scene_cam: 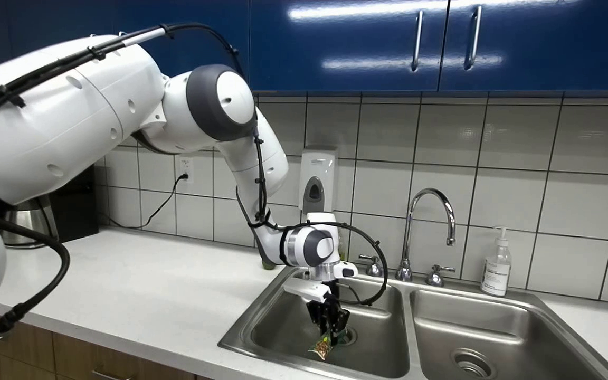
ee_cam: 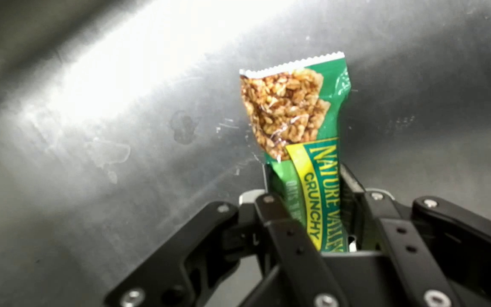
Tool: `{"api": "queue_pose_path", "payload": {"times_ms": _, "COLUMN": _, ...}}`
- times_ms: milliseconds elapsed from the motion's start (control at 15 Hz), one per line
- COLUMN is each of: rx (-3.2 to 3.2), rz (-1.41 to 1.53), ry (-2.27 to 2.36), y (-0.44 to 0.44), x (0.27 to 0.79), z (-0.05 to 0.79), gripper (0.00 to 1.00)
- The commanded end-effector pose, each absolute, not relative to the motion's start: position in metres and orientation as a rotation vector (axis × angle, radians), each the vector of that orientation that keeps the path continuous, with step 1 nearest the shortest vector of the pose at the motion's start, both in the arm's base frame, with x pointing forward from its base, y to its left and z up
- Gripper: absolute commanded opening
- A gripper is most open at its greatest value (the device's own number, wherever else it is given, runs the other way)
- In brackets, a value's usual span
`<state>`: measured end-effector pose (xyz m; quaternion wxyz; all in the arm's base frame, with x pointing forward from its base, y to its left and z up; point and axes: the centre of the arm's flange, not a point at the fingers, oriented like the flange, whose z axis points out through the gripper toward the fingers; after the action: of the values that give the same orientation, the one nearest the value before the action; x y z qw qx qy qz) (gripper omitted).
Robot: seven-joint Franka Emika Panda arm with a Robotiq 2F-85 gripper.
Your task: Remove the green packet from the sink and put it on the counter
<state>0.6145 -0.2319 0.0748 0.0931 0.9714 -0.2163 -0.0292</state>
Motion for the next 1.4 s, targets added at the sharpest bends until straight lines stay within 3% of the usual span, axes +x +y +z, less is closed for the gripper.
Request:
{"api": "queue_pose_path", "payload": {"times_ms": 0, "rx": 2.853, "rz": -0.078, "ry": -0.644, "y": -0.223, "x": 0.607, "z": 0.121, "gripper": 0.09}}
{"api": "queue_pose_path", "payload": {"times_ms": 867, "rx": 2.861, "rz": -0.015, "ry": -0.408, "y": -0.176, "x": 0.570, "z": 0.217, "gripper": 0.09}}
{"api": "queue_pose_path", "payload": {"times_ms": 1333, "rx": 2.845, "rz": -0.029, "ry": -0.094, "y": -0.113, "x": 0.555, "z": 0.226, "gripper": 0.09}}
